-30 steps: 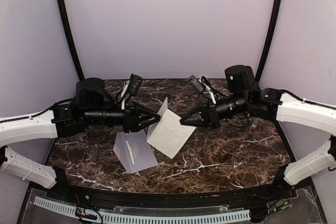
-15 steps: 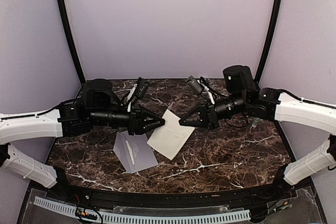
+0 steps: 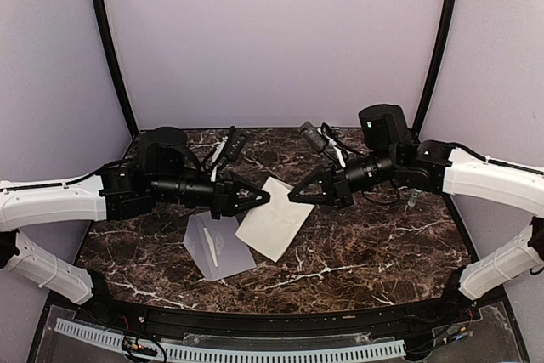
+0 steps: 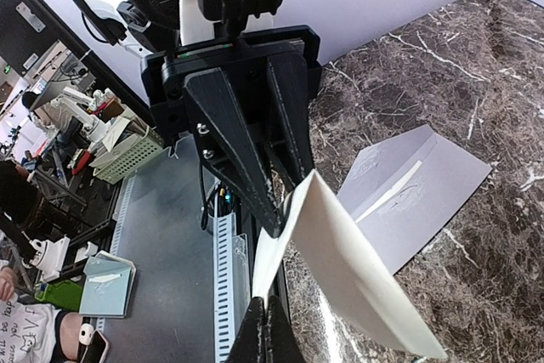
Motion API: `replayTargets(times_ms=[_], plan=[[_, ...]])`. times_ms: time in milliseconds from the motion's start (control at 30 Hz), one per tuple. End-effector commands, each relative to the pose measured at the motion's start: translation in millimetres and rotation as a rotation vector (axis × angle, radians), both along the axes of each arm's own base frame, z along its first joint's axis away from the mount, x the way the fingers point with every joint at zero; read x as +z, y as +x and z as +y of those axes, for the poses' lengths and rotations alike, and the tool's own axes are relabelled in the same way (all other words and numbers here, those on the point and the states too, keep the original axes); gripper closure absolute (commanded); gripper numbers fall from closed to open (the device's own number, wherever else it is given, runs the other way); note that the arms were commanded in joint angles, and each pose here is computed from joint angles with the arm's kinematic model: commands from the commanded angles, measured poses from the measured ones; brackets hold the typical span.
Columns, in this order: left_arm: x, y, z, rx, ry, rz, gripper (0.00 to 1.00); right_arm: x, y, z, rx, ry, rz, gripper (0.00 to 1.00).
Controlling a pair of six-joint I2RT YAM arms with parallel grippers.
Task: Place the letter into the envelope and seal it
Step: Fold the letter.
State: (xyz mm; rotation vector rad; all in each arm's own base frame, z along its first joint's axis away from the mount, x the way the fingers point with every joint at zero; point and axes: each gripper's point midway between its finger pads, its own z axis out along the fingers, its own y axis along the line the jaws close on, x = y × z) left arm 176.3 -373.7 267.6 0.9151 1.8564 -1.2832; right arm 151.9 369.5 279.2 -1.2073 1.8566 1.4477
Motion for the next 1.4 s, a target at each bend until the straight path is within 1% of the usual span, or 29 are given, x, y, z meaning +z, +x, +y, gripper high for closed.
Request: replayTargets(times_ms=[0,233,333,567,600,633,733,833,1000,1100,1200,1233,1300,1333,1367], plan=[[24.2,-6.9,-3.1,-0.031,-0.071,-0.029,0.87,8.7,0.7,4.7,0.013,0.018,-0.033,1.00],[27.3,-10.2,1.9,-0.029,-0.090,-0.027,0.94,6.2,5.0,4.8,-0.009,0.006,-0.041,1.00],[27.8,-12.4,2.7,-0.035,-0.094,-0.024,1.00,3.3,7.0,4.8,-0.020,-0.003,-0.041,1.00],[26.9,-13.6,4.8,-0.036,-0.090,-0.027,1.00,5.2,7.2,2.4,-0.032,-0.003,-0.047,1.00],[26.4,-14.2,4.9,-0.039,-0.088,-0.026,1.00,7.2,7.4,1.5,-0.037,0.000,-0.050,0.95],[26.4,-14.8,4.8,-0.042,-0.086,-0.028,1.00,9.0,7.0,0.4,-0.040,0.002,-0.055,0.85],[23.9,-16.4,5.3,-0.050,-0.072,-0.024,1.00,17.4,6.1,-4.1,-0.055,0.018,-0.076,0.62],[21.2,-23.0,4.6,-0.090,-0.062,-0.014,1.00,27.9,6.7,-8.3,-0.074,0.037,-0.109,0.43],[18.6,-41.7,-2.1,-0.215,-0.063,0.032,1.00,48.5,7.9,-8.5,-0.079,0.087,-0.170,0.27],[21.6,-52.8,-5.5,-0.275,-0.071,0.048,1.00,53.8,4.3,-3.2,-0.043,0.103,-0.176,0.21],[20.9,-58.6,-10.1,-0.307,-0.063,0.057,1.00,51.6,-0.5,5.7,0.000,0.097,-0.167,0.19],[20.6,-60.6,-12.1,-0.316,-0.058,0.061,1.00,50.7,-2.9,9.1,0.017,0.093,-0.161,0.22],[20.0,-61.2,-14.2,-0.322,-0.051,0.065,1.00,47.7,-9.8,15.3,0.066,0.085,-0.140,0.37],[19.9,-61.4,-14.6,-0.324,-0.049,0.064,1.00,46.2,-13.6,18.2,0.089,0.082,-0.128,0.41],[20.1,-61.6,-15.2,-0.328,-0.049,0.065,1.00,44.4,-18.0,20.7,0.111,0.078,-0.122,0.43]])
